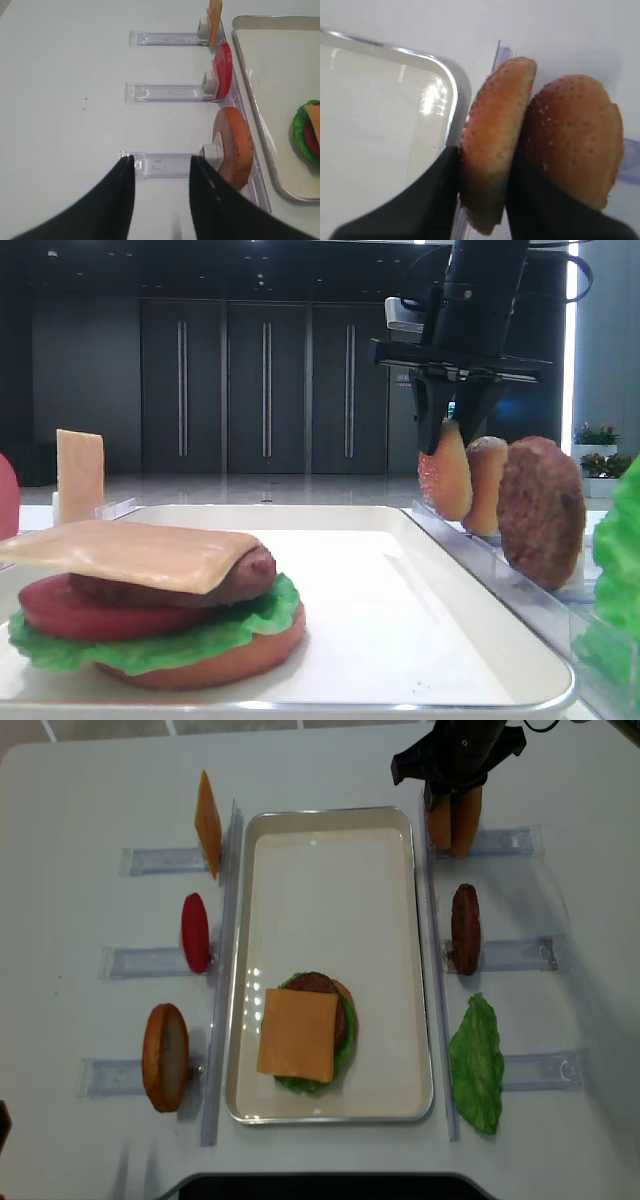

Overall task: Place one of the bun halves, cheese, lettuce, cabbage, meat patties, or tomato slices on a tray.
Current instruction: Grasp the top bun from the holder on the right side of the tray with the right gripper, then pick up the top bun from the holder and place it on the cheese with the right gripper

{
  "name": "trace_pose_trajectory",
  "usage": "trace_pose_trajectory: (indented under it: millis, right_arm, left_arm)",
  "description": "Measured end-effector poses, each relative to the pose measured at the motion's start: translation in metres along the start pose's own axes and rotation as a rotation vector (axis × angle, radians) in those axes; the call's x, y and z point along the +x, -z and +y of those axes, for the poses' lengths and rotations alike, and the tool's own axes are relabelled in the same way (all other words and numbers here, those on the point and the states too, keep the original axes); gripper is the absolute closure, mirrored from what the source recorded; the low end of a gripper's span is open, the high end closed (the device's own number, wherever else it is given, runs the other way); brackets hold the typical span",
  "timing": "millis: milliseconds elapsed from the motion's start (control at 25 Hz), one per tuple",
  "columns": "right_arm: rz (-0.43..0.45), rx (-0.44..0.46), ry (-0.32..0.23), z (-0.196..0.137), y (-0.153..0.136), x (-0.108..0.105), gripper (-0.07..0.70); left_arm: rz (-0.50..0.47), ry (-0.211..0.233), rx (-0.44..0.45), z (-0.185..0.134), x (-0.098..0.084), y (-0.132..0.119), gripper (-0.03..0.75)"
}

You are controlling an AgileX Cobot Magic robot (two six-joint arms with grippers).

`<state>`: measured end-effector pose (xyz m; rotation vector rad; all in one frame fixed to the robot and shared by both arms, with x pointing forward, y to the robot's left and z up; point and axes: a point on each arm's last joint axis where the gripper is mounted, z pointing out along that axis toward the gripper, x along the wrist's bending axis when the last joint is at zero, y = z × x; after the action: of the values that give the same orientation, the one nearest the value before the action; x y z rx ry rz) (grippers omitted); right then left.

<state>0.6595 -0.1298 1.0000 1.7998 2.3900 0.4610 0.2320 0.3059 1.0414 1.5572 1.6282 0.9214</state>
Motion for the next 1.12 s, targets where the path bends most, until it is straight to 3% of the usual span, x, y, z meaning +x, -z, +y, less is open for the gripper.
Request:
trace_pose_trajectory:
  millis: [360,1120]
  right_arm:
    - [0.002,0.025,0.0,0.001,0.008,0.002,0.428]
    - [0.019,-0.064,-0.022,-0.002,0.1,0.015,0.429]
  left_arm:
    - [-0.004,-0.003,0.0,0.0,0.0,0.0,0.433]
    - [-0.004,-0.003,0.0,0.0,0.0,0.0,0.433]
